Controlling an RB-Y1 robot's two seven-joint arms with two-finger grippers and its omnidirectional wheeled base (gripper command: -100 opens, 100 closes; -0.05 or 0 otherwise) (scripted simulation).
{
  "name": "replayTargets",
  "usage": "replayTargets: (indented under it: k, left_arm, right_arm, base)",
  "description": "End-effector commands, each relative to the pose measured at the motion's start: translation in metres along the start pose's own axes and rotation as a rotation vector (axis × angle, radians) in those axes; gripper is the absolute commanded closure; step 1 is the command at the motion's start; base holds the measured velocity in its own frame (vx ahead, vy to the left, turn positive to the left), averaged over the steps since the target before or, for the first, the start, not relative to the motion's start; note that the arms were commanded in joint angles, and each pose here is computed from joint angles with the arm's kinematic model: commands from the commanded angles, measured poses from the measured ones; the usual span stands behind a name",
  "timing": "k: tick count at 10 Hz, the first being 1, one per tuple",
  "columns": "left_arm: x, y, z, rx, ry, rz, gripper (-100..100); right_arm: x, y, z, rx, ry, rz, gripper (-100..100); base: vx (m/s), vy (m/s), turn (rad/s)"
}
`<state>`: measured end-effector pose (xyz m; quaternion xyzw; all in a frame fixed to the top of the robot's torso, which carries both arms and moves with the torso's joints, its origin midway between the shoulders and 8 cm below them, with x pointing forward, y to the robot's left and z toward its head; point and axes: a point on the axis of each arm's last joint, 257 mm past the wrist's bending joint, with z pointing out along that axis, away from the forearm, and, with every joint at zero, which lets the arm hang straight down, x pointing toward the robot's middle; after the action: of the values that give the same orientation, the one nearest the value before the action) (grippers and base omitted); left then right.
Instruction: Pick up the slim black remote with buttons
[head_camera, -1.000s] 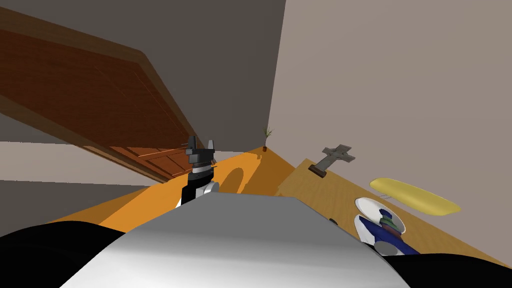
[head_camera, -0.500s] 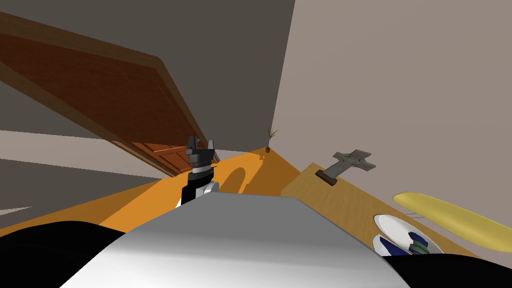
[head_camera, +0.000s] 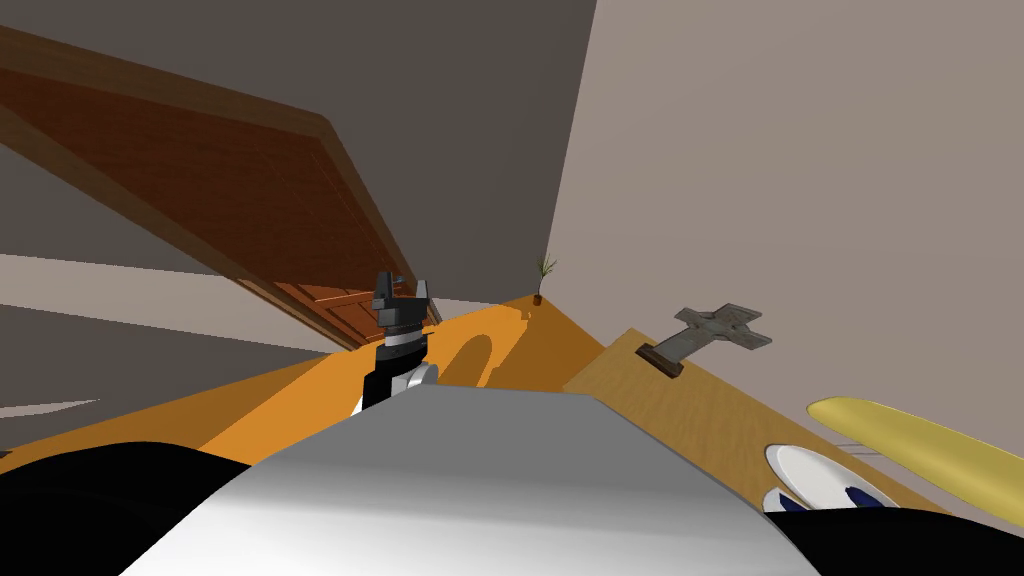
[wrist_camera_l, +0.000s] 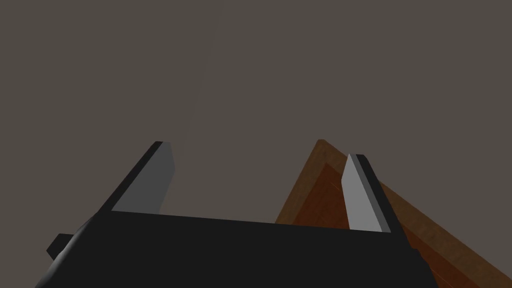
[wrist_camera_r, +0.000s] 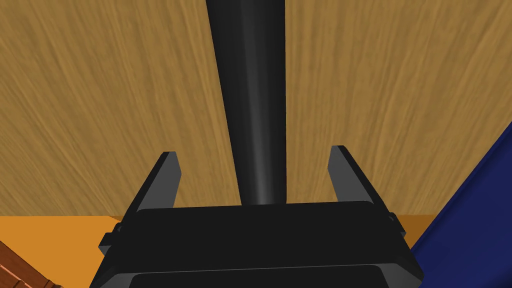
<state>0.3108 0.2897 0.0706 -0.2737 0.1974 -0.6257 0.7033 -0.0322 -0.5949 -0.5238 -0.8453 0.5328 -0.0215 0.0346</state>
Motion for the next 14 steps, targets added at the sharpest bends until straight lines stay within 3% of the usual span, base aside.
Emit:
replayTargets:
  k: [1,3,4,5,9,10,11,14]
  left_arm:
    - [0.000,0.000,0.000,0.000,0.000,0.000,0]
    - [0.000,0.000,0.000,0.000,0.000,0.000,0]
    - [0.000,0.000,0.000,0.000,0.000,0.000,0]
    - [0.000,0.000,0.000,0.000,0.000,0.000,0]
    - [0.000,0.000,0.000,0.000,0.000,0.000,0]
    - [0.000,0.000,0.000,0.000,0.000,0.000,0]
    - [0.000,0.000,0.000,0.000,0.000,0.000,0]
    - [0.000,0.000,0.000,0.000,0.000,0.000,0]
  right_arm:
    - [-0.010,-0.003,0.014,0.000,-0.001,-0.007,-100]
    - [-0.021,-0.007,0.027,0.000,-0.004,-0.015,-100]
    - [-0.017,-0.006,0.021,0.000,-0.004,-0.013,-100]
    - [-0.018,-0.006,0.022,0.000,-0.003,-0.013,100]
    - [-0.018,-0.005,0.021,-0.002,-0.004,-0.015,100]
    - [-0.018,-0.005,0.021,-0.002,-0.004,-0.016,0]
    - [-0.006,-0.002,0.008,0.000,-0.001,-0.004,100]
    - [-0.002,-0.001,0.003,0.000,0.000,-0.001,100]
  base:
    - [0.015,-0.036,-0.055]
    - [0.037,-0.063,-0.038]
    - [0.020,-0.027,-0.002]
    - [0.003,-0.005,0.003]
    - [0.001,0.001,0.003]
    - [0.000,0.000,0.000]
    - [-0.031,0.047,0.064]
    - [-0.024,0.047,0.017]
